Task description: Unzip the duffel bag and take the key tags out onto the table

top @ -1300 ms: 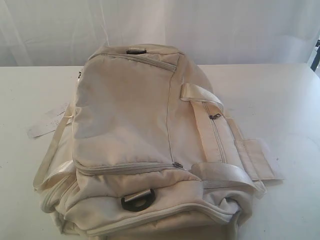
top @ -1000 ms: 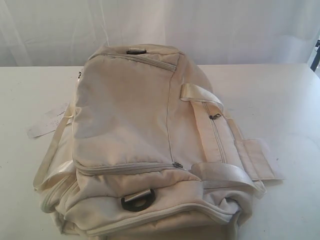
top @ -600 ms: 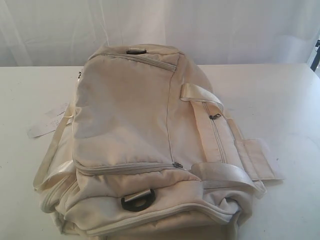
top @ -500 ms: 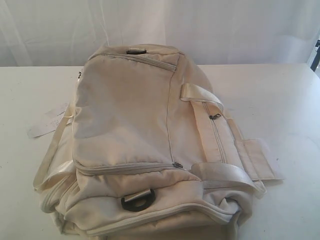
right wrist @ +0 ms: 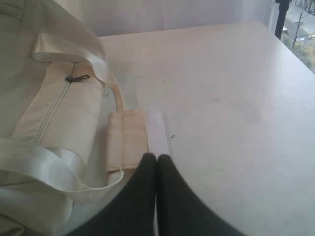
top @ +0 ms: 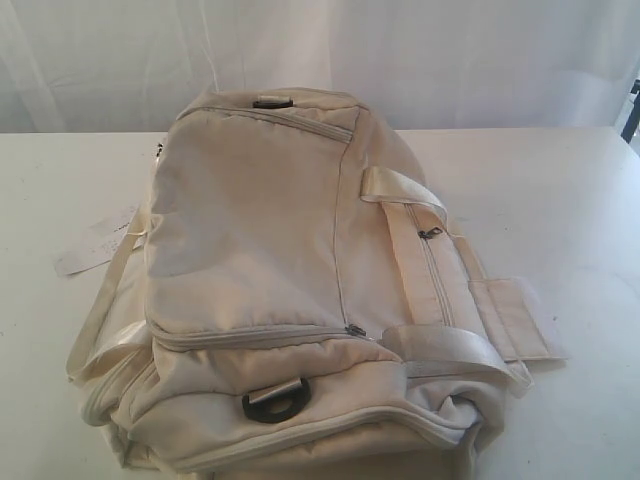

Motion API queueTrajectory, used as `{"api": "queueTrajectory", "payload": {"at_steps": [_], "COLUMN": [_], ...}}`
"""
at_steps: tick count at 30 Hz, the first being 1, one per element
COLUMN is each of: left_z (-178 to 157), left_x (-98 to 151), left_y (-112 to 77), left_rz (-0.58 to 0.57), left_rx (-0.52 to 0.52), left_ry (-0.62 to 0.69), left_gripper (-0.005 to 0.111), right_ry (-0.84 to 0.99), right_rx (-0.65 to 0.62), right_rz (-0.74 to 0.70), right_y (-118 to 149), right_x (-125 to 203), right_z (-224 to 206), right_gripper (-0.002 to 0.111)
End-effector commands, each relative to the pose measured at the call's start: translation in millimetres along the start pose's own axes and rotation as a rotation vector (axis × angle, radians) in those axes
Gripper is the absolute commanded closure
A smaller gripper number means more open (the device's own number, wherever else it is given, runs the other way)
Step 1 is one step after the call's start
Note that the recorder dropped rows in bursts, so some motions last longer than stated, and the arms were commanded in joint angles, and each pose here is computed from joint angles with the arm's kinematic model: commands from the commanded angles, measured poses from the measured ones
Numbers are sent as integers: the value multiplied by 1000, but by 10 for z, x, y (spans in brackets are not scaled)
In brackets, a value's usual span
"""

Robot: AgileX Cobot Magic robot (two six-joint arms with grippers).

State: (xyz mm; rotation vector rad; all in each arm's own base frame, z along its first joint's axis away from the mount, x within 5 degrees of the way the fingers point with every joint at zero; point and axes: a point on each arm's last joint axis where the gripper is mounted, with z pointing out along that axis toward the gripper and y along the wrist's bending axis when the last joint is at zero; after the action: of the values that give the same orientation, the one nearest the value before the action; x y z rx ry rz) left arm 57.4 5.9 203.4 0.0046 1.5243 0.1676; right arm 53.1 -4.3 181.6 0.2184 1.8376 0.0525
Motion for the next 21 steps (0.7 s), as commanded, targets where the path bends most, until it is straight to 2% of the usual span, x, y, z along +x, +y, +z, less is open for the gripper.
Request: {"api": "queueTrajectory", "payload": {"at_steps": [1,10,13,19,21], "left_z": [-9,-12,-29,-113,-145], "left_x": [-102,-127,-211,-428,-482], "left_y": [6,9,18,43,49], "left_rz": [-10,-8,-12,-139,-144], "left_rx": [-4,-7,-16,-11,-12], "left_ry": [-118,-145,-239,-498,-567], "left_gripper": [107,107,107,107,107], "right_ry": [-17,-51,-122,-211,-238], "right_rx": [-2,-7,-19,-33,-37], "right_rz": [2,2,2,2,5], "right_y": [0,5,15,27,31], "right_x": [-1,-32,-96,-176,-200], "right_z": [1,0,-6,-19,-25], "right_gripper": [108,108,108,108,108]}}
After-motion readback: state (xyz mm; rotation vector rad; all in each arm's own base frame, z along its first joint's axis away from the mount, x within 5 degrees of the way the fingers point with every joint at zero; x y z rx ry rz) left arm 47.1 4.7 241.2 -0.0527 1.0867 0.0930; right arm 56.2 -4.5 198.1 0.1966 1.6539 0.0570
